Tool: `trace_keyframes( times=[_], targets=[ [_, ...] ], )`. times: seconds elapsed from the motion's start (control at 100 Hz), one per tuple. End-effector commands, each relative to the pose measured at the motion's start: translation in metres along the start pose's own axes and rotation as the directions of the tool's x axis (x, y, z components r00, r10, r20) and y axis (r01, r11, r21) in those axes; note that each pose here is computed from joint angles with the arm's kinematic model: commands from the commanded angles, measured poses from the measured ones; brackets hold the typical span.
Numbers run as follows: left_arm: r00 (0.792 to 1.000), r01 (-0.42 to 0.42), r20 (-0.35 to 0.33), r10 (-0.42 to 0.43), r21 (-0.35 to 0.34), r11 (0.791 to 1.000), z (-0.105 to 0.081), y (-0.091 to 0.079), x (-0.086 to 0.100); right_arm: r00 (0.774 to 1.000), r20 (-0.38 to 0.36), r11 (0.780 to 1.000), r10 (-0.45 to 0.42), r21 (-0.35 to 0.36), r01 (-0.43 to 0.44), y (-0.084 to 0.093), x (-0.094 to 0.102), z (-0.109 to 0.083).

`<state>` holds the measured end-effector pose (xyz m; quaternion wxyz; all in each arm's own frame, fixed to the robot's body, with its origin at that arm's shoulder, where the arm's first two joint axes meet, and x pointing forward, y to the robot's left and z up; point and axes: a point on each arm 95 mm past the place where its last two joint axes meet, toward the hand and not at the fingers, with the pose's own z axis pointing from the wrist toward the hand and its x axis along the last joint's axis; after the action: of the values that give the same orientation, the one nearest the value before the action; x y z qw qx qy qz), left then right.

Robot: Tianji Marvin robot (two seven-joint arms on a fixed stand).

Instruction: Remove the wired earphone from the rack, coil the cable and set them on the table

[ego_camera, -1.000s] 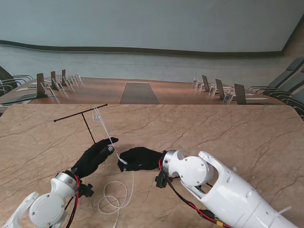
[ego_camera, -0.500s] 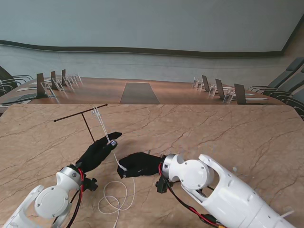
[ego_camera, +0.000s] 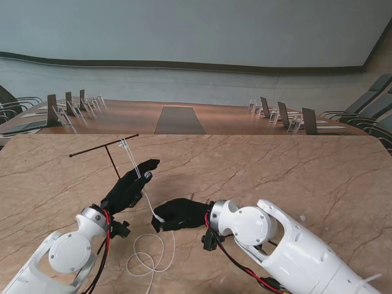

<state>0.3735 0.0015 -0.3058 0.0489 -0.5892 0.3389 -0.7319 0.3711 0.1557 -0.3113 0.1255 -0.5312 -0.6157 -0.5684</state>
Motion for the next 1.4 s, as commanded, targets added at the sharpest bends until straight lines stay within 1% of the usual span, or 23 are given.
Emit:
trace_keyframes(
  times=[0.0,0.29,0.73,0.98,1.14,1.39],
  targets=[
    [1.0,0.014,-0.021,-0.014,0.005,1.0,0.002,0.0,0.007,1.0,-0.002,1.0,0.002,0.003,-0.002,-0.001,0.002,0.002],
    [0.999,0.025,-0.04,-0.024,0.024,0.999,0.005,-0.005,0.013,1.0,-0.003,1.0,0.001,0.007,-0.001,0.003,0.003,0.004],
    [0.996,-0.01,-0.084,0.014,0.049,0.999,0.006,-0.025,0.022,1.0,-0.025,1.0,-0.009,0.025,0.01,0.015,0.012,0.017],
    [0.993,-0.038,-0.112,0.043,0.042,0.998,0.008,-0.036,0.029,1.0,-0.029,1.0,-0.006,0.021,0.006,0.02,0.015,0.023],
    [0.989,-0.07,-0.13,0.075,0.045,0.997,0.01,-0.042,0.032,0.999,-0.029,0.999,0.033,0.015,-0.033,0.019,0.014,0.025],
    [0.983,-0.091,-0.154,0.098,0.049,0.995,0.013,-0.051,0.038,0.999,-0.014,0.999,0.031,0.026,-0.031,0.019,0.012,0.026]
  ],
)
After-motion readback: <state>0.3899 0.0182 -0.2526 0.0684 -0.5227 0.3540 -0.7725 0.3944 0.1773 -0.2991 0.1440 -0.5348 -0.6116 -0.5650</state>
